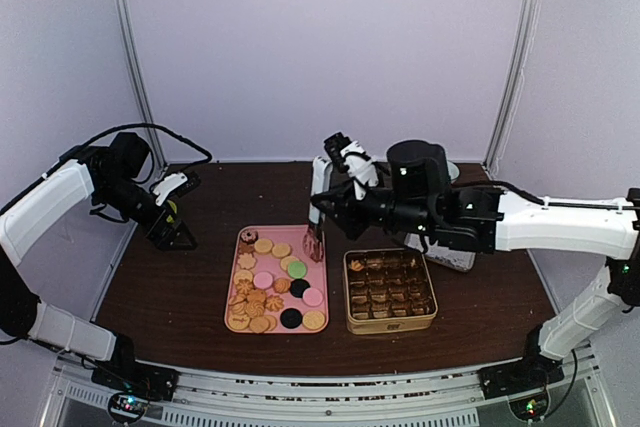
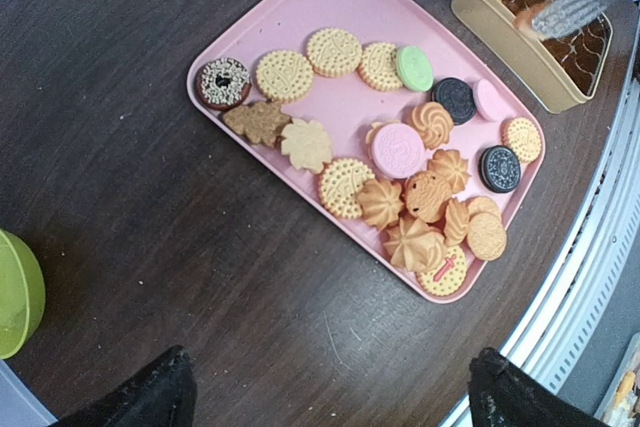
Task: Pack the cookies
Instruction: Pick up the fake cookies from the plate, then place the fake cookies in the empty pocket of the box.
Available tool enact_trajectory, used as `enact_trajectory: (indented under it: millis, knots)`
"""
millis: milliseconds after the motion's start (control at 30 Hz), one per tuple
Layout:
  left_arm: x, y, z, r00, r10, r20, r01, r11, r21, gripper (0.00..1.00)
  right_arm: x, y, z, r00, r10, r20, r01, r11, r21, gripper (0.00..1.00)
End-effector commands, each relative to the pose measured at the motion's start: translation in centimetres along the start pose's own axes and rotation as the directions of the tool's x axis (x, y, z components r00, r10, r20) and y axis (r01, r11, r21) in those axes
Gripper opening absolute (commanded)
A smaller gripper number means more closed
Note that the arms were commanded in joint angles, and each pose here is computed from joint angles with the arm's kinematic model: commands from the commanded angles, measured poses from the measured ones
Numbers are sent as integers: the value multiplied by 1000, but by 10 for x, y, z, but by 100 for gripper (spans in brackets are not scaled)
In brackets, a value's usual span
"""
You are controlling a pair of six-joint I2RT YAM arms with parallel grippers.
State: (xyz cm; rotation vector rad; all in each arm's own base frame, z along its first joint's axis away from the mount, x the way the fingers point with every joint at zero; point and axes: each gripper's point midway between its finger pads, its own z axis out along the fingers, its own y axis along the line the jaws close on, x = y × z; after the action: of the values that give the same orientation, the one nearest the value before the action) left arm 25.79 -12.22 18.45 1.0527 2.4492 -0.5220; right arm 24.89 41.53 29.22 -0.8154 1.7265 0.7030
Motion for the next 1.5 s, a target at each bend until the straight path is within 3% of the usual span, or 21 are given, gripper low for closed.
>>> enact_trajectory:
  millis: [0, 167, 400, 1067, 1233, 1467]
  knots:
    - [0, -1, -4, 1000, 11, 10, -11, 1000, -2, 98, 12, -34, -24, 999, 3, -53, -4, 1000, -9, 0]
    - [0, 0, -3, 1000, 10, 5, -10, 1000, -2, 98, 26, -82, -42, 997, 25, -78, -20, 997, 69, 0]
    - [1, 0, -2, 1000, 6, 0, -6, 1000, -1, 98, 46, -110, -48, 992, 1, -128, 17, 990, 141, 0]
    - [2, 0, -1, 1000, 1, -2, -1, 1000, 0, 98, 55, -122, -37, 981, -70, -184, 98, 984, 148, 0]
    - [2, 0, -2, 1000, 1, -1, -1, 1000, -2, 98, 51, -124, -36, 980, -80, -181, 108, 982, 155, 19]
    - [3, -1, -2, 1000, 2, 0, -2, 1000, -1, 98, 36, -119, -44, 985, -85, -148, 107, 984, 142, 28]
